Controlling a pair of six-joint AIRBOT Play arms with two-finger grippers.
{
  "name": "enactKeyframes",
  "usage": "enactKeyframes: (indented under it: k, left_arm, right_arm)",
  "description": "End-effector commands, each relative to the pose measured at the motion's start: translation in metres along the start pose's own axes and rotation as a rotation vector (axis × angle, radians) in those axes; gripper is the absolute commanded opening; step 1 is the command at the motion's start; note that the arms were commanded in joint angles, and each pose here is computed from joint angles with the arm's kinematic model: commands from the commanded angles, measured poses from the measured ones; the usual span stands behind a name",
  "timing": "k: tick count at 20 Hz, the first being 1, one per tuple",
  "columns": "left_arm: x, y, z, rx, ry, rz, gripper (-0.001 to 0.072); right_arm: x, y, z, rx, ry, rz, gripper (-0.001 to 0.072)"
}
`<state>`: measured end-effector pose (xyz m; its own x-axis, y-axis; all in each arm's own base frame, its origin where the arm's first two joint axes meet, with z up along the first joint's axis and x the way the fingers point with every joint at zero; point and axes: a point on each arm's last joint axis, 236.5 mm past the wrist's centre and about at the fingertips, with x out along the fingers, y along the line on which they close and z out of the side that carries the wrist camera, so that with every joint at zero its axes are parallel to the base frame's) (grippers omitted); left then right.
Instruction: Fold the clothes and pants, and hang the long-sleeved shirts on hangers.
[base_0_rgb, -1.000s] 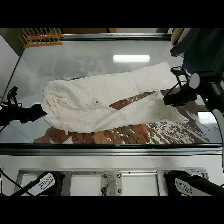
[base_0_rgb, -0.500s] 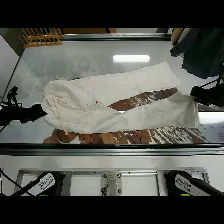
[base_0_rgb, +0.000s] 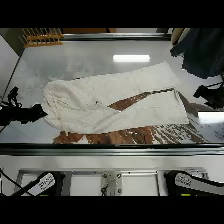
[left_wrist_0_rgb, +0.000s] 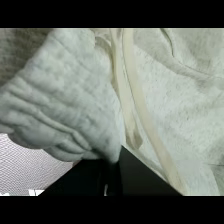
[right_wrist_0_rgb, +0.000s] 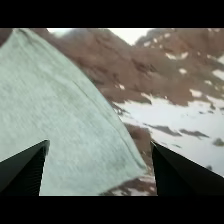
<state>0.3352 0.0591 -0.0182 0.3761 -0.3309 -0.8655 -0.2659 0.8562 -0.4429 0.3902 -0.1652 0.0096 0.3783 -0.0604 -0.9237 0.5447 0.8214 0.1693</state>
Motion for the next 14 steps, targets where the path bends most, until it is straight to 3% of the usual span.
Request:
enactKeyframes:
  k: [1,4,7,14]
  left_arm:
    - [0.000,0.000,0.000,0.000,0.000,0.001,0.0030]
    - [0.000,0.000,0.000,0.000,0.000,0.001,0.0030]
    - [0.000,0.000,0.000,0.001,0.000,0.001,0.0030]
    - [0.000,0.000,0.001,0.001,-0.002,0.000,0.0030]
  right_arm:
    - [0.008,-0.032,-0.074,0.050,0.197,-0.007,0.0713]
    - [0.036,-0.027,-0.132,0.274,0.285,0.112,0.0713]
    - [0.065,-0.009,-0.139,0.457,0.214,0.217,0.0712]
    - [0.100,0.032,-0.140,0.364,0.151,0.234,0.0712]
